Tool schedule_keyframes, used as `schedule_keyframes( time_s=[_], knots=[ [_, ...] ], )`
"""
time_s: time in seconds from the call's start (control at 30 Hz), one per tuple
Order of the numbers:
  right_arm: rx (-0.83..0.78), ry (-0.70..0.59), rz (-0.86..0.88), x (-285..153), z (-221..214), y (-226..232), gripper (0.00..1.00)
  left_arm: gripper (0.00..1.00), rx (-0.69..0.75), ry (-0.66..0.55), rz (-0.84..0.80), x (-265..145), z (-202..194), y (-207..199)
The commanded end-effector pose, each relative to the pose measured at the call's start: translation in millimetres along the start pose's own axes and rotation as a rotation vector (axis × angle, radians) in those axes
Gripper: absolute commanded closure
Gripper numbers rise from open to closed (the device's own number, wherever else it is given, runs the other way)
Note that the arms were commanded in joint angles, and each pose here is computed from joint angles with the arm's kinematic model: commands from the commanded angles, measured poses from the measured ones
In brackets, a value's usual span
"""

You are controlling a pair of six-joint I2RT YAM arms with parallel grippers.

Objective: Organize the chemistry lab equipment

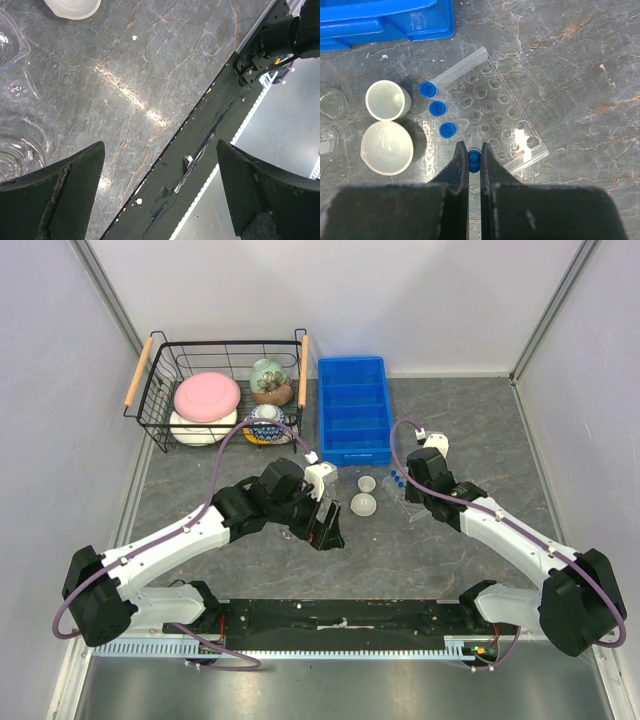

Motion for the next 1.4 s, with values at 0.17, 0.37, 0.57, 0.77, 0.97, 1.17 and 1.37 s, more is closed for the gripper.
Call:
schedule_keyframes(
  time_s=[0.17, 0.37, 0.57, 0.77, 0.97, 1.17, 1.37],
  knots=[
    [-0.013, -0.026, 0.038, -3.1, 11.7, 8.3, 1.00, 0.01, 0.056, -0.044, 0.000, -3.2, 14.4, 0.6],
    [-0.019, -0.029, 0.047, -7.4, 11.4, 9.0, 1.00, 0.01, 0.057, -0.045, 0.002, -3.3, 14.3, 0.7],
    [-0.030, -0.028, 0.060, -10.4, 11.1, 13.9, 1.00, 0.01, 0.055, -0.048, 0.002, -4.2, 14.2, 0.2],
    [-0.046, -0.028, 0.055, -9.4, 9.1, 17.6, 1.00, 0.01, 0.057, -0.051, 0.003, -5.2, 13.8, 0.1],
    [-0.066, -0.028, 0.049, -6.6, 5.1, 19.2, 1.00, 0.01, 0.058, -0.053, 0.004, -5.9, 13.2, 0.1],
    [-0.090, -0.032, 0.030, -0.8, -1.8, 16.1, 1.00, 0.01, 0.058, -0.055, 0.006, -6.4, 13.0, 0.0],
    [-0.097, -0.050, -0.007, 4.1, -7.6, 10.3, 1.00, 0.01, 0.057, -0.053, 0.009, -6.0, 12.9, 0.5]
  ],
)
Point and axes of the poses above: each gripper's point midway between its finger pads, its own x axis out along the fingers, its own y axis along the line the jaws close on, z = x × y, the point moved 8 cm from there along -x, back along the fingers, and after that the axes turned 14 degrees about x, right-handed, at the moved point
